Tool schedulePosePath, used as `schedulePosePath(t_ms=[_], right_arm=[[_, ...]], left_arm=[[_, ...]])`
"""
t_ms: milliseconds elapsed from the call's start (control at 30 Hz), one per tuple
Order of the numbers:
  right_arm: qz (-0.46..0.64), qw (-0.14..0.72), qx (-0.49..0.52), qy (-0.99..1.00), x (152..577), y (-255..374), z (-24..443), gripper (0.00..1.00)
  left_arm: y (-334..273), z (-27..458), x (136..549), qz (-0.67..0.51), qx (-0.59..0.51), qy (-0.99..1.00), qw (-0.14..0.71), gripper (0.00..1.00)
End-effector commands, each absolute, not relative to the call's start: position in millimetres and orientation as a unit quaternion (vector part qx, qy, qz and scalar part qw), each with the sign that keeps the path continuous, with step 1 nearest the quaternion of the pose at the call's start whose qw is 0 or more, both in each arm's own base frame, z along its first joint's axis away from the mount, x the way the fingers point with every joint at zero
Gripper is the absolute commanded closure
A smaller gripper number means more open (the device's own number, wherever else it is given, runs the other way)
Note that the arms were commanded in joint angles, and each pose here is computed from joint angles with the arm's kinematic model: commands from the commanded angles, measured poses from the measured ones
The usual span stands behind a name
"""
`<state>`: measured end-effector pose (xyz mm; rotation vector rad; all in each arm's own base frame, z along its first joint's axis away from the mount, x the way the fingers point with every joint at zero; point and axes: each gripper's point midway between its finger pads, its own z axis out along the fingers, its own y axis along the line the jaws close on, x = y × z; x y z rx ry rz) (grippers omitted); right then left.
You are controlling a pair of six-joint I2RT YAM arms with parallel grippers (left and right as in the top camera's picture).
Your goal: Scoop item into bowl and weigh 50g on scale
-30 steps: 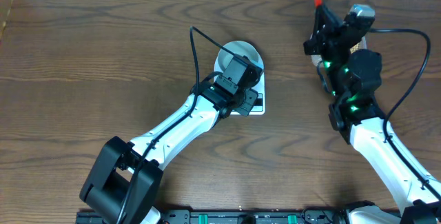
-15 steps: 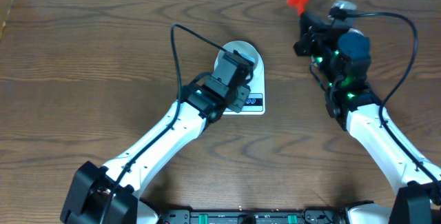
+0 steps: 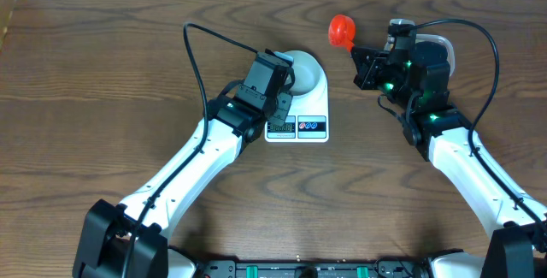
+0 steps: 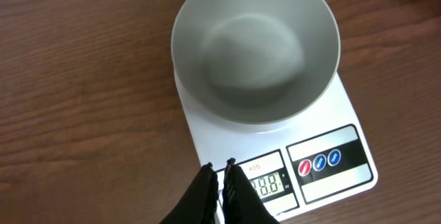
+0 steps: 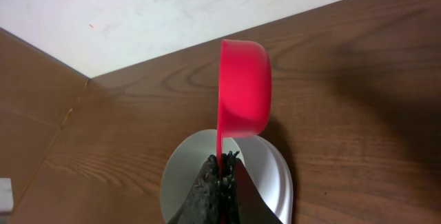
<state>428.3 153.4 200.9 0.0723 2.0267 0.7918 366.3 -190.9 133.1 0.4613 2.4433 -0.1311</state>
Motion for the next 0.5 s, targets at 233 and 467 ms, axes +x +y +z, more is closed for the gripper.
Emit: schedulePosePath(t_ms=[233, 467], right_arm=[[0.311, 0.483, 0.027, 0.818, 435.5, 147.7, 213.0, 0.99], [0.298, 0.490, 0.038, 0.819, 438.5, 142.1, 212.3, 0.99]], left_arm=[[-186.9, 136.0, 368.6, -0.047, 0.163, 0.930, 0.326, 0.78], [-186.8, 135.9, 368.5, -0.054, 0.142, 0.934, 0.325, 0.62]])
